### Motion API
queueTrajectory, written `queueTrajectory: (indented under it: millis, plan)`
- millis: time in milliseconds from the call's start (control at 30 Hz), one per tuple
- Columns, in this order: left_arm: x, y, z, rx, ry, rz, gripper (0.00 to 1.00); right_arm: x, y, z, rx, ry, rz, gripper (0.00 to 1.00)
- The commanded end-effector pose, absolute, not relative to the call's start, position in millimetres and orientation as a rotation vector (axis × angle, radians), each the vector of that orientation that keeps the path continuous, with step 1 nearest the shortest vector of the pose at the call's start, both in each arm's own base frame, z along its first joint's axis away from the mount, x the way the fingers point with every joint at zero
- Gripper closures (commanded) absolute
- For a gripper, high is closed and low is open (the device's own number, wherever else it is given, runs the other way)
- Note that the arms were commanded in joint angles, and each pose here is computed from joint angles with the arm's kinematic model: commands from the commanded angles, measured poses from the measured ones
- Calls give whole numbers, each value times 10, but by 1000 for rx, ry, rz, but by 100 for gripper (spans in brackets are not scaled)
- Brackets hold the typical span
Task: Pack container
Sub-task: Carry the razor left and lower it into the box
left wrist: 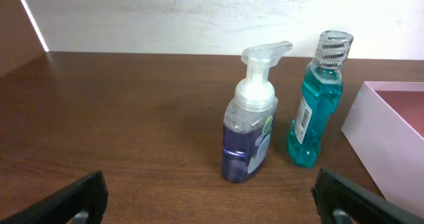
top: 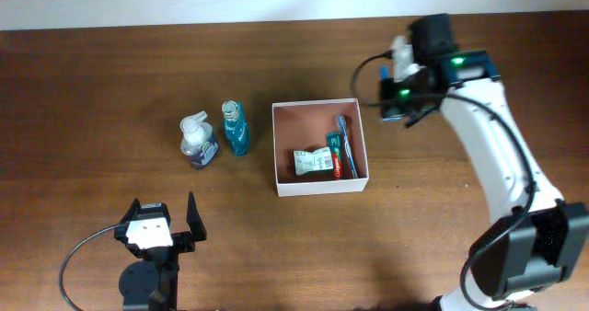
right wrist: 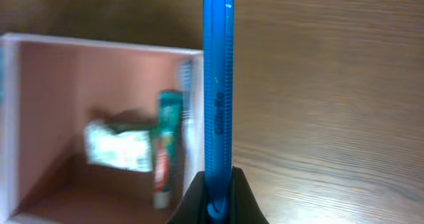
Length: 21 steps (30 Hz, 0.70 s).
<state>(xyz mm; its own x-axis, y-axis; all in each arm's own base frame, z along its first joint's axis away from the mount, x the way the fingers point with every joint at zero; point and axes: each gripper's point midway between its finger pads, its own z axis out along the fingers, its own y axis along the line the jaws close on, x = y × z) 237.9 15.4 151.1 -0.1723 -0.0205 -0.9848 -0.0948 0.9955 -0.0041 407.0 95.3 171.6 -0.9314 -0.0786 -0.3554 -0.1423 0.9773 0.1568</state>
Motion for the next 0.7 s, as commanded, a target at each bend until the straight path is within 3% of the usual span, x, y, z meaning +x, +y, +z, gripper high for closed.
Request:
queueTrajectory:
  millis: [0, 667]
  plan:
    - [2385, 136, 1493, -64, 1743, 66, 1, 3984, 1229, 1714, -175, 2776, 276, 96]
    - [2385, 136, 1492, -64, 1743, 66, 1, 3645, 1737, 760, -286, 2826, 272, 96]
